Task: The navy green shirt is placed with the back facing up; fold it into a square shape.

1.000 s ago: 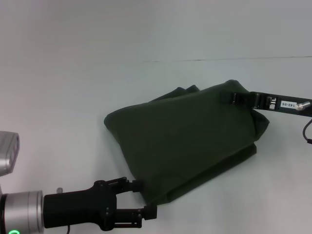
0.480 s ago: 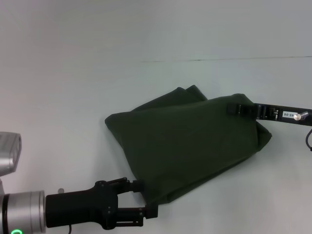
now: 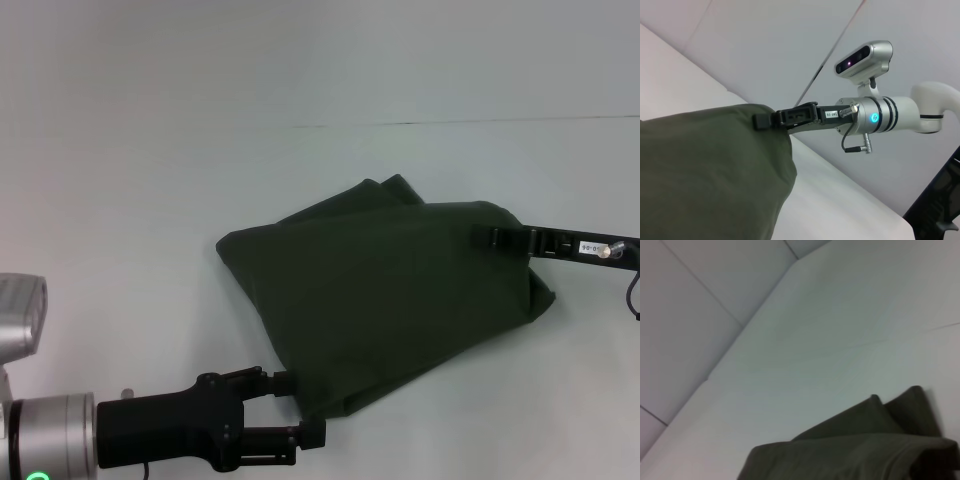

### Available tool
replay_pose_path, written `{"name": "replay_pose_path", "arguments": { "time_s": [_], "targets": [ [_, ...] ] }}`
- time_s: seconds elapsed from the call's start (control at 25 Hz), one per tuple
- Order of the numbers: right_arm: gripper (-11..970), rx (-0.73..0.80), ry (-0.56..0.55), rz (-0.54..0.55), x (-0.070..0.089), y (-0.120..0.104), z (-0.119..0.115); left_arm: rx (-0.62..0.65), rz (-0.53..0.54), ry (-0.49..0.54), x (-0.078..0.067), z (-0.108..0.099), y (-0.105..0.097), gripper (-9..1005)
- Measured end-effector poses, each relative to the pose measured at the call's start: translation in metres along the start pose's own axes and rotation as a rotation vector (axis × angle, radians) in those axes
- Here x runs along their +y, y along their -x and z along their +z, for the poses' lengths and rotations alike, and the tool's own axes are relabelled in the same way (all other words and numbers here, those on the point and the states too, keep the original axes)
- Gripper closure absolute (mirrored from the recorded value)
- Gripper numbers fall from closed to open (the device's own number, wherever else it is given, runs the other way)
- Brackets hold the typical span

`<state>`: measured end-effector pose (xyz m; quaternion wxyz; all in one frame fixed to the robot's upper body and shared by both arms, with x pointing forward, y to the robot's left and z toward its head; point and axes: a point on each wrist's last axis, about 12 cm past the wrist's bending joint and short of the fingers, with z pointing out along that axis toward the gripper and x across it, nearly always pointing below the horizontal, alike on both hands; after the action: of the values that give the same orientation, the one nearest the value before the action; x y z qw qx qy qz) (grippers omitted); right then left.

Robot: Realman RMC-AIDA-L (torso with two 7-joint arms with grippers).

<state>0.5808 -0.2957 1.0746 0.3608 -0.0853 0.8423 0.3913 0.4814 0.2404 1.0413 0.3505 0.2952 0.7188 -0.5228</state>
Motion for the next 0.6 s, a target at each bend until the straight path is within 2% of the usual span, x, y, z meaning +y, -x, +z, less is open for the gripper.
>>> {"name": "replay_pose_path", "arguments": {
  "time_s": [0.12, 0.32, 0.44, 0.6],
  "targets": [
    [832, -0.016, -0.046, 0.022, -0.006, 0.001, -0.001, 0.000, -0.001, 0.001, 0.000, 0.000, 0.000, 93],
    [604, -0.067, -0.117, 0.047, -0.014, 0.013, -0.003, -0.002, 0.001, 0.009, 0.001, 0.000, 0.000, 93],
    [534, -0.083, -0.142, 0.062, -0.015, 0.031, -0.002, 0.001, 0.006, 0.019, 0.003, 0.001, 0.002, 93],
    [442, -0.077, -0.141, 0.102, -0.014, 0.042, -0.001, -0.006, 0.010, 0.025, 0.004, 0.001, 0.004, 93]
  ]
}}
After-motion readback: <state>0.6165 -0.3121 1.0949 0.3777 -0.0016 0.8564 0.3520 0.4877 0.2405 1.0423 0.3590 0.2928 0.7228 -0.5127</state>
